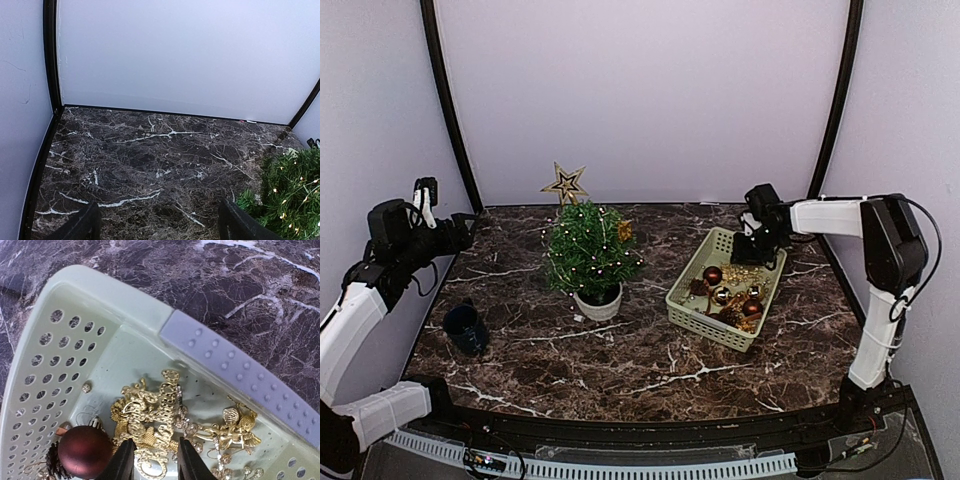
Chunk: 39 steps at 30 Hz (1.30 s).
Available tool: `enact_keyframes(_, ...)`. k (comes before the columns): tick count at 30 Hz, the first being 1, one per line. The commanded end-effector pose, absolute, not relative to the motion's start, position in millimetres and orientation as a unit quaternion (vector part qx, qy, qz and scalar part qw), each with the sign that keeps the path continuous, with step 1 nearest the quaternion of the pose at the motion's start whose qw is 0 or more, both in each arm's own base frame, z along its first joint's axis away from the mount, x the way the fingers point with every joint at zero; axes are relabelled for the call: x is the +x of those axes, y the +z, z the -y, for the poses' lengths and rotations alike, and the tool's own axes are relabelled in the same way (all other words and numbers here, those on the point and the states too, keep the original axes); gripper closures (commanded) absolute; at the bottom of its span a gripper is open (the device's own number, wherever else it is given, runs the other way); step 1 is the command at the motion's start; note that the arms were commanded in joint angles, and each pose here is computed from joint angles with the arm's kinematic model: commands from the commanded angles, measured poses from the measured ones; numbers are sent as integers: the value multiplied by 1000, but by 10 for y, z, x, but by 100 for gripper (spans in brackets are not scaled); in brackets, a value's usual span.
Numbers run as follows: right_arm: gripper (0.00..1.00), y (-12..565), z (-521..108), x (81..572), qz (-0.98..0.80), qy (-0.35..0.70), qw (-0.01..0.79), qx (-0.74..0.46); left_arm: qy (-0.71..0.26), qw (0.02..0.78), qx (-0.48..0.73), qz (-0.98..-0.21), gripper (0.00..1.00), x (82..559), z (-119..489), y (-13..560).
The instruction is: Decorate the small christmas tree
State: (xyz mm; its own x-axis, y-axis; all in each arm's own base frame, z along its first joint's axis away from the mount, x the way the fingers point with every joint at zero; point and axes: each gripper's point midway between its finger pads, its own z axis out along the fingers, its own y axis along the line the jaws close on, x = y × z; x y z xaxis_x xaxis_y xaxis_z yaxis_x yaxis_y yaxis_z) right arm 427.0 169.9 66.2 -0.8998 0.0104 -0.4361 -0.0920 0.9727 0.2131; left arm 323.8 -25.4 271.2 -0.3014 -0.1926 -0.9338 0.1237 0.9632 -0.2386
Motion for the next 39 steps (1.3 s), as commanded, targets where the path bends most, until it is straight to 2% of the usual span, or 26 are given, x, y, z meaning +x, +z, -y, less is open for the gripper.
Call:
enact_keyframes(1, 65, 422, -1574, 4290, -977, 96, 189, -21, -125, 602, -17, -788, 17, 3217, 226, 2752)
enact_keyframes(7, 58, 254, -1698, 4351, -974, 120, 185, -50, -125, 601, -18, -790, 17, 3227, 224, 2740)
enact_keyframes(16, 59, 79, -1943, 4295, -960, 221, 163, -57, -120, 599, -20, -791, 17, 3227, 208, 2722)
enact_keyframes(18, 63, 53, -1969, 4267, -959, 231, 157, -56, -121, 599, -20, -792, 17, 3229, 209, 2719)
enact_keyframes(22, 81, 86, -1953, 4238, -958, 232, 162, -49, -121, 597, -20, -793, 17, 3232, 209, 2709)
enact_keyframes(27, 99, 291, -1942, 4199, -953, 239, 181, -47, -120, 599, -20, -792, 17, 3223, 207, 2718)
enact_keyframes(39, 100, 1014, -1826, 4048, -933, 252, 257, -22, -130, 608, -11, -783, 17, 3170, 251, 2773)
